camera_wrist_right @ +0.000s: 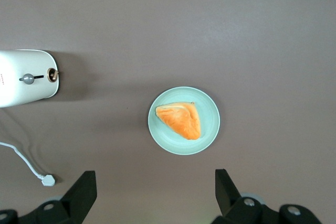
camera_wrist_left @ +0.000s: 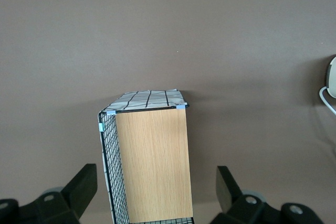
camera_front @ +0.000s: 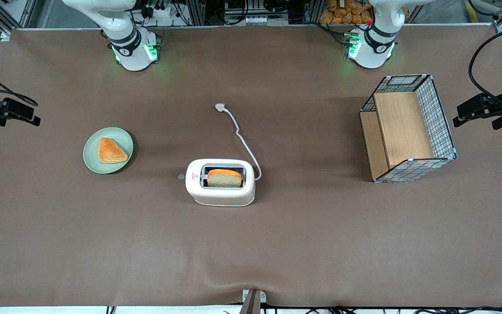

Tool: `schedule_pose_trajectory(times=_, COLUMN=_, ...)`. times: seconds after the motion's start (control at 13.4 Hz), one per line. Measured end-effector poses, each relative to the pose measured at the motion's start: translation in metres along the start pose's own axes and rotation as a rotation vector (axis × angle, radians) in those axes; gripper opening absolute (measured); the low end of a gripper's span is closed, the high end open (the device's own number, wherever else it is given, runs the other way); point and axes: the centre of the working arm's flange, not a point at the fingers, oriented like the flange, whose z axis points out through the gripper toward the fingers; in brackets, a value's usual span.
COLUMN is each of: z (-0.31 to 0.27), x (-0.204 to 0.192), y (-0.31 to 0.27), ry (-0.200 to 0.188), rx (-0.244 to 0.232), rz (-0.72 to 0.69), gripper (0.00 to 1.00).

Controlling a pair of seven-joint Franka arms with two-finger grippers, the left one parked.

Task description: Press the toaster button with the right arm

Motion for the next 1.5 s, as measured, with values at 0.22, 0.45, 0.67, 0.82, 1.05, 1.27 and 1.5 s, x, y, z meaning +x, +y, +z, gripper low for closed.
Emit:
schedule_pose_trajectory(times=0.22, z=-0.004, x=-0.005, y=-0.004, ry=-0.009, rx=-0.007, rz=0.011, gripper=1.00)
schedule_pose_trajectory(times=0.45, z=-0.012, x=-0.010, y=-0.006, ry=-0.012, rx=-0.022, rz=0.024, gripper=1.00)
schedule_pose_trajectory(times=0.67, z=-0.022, x=-0.012, y=-0.008, ry=-0.001, rx=-0.031, rz=0.038, gripper=1.00)
schedule_pose_trajectory(times=0.82, z=-0.026, x=-0.012, y=-0.009, ry=0.004, rx=-0.046, rz=0.035, gripper=1.00)
schedule_pose_trajectory(times=1.05, z=-0.029, x=-0.012, y=-0.014, ry=0.011, rx=-0.054, rz=0.025, gripper=1.00)
schedule_pose_trajectory(times=1.27, z=-0.029, x=-0.012, y=-0.014, ry=0.012, rx=-0.061, rz=0.025, gripper=1.00)
schedule_pose_trajectory(times=1.5, z=-0.029, x=-0.012, y=-0.014, ry=0.012, rx=-0.062, rz=0.025, gripper=1.00)
